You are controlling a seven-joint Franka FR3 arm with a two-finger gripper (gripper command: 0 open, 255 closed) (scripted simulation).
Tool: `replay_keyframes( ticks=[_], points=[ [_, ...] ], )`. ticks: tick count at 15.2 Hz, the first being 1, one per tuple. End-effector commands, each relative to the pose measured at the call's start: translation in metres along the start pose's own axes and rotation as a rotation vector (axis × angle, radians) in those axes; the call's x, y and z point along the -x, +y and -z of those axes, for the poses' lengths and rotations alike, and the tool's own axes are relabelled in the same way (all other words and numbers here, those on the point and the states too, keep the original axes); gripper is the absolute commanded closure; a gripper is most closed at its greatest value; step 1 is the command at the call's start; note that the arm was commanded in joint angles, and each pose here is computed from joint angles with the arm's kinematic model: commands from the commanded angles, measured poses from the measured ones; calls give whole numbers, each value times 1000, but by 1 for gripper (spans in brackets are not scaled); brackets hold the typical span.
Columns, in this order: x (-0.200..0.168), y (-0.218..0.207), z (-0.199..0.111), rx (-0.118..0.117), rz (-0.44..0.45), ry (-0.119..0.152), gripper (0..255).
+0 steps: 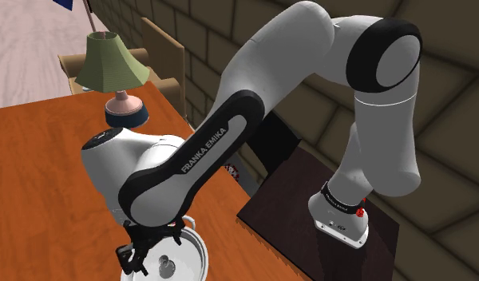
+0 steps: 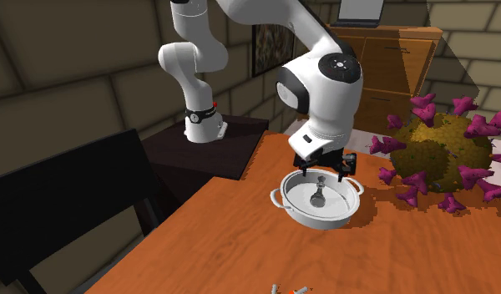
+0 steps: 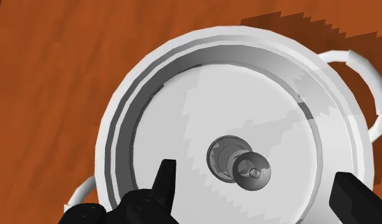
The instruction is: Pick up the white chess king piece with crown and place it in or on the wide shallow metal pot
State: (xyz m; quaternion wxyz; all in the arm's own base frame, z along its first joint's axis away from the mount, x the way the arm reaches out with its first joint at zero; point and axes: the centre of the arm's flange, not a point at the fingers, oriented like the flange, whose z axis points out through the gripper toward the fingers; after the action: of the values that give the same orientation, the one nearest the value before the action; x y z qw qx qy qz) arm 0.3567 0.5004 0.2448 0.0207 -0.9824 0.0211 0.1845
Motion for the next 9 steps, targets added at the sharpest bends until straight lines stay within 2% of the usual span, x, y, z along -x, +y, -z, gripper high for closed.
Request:
replay_keyframes(
  ticks=[1, 3, 9],
  points=[
    [1, 0, 21, 0, 0, 0, 0],
    [1, 0, 44, 0, 0, 0, 0],
    [1, 0, 44, 0, 0, 0, 0]
  ],
)
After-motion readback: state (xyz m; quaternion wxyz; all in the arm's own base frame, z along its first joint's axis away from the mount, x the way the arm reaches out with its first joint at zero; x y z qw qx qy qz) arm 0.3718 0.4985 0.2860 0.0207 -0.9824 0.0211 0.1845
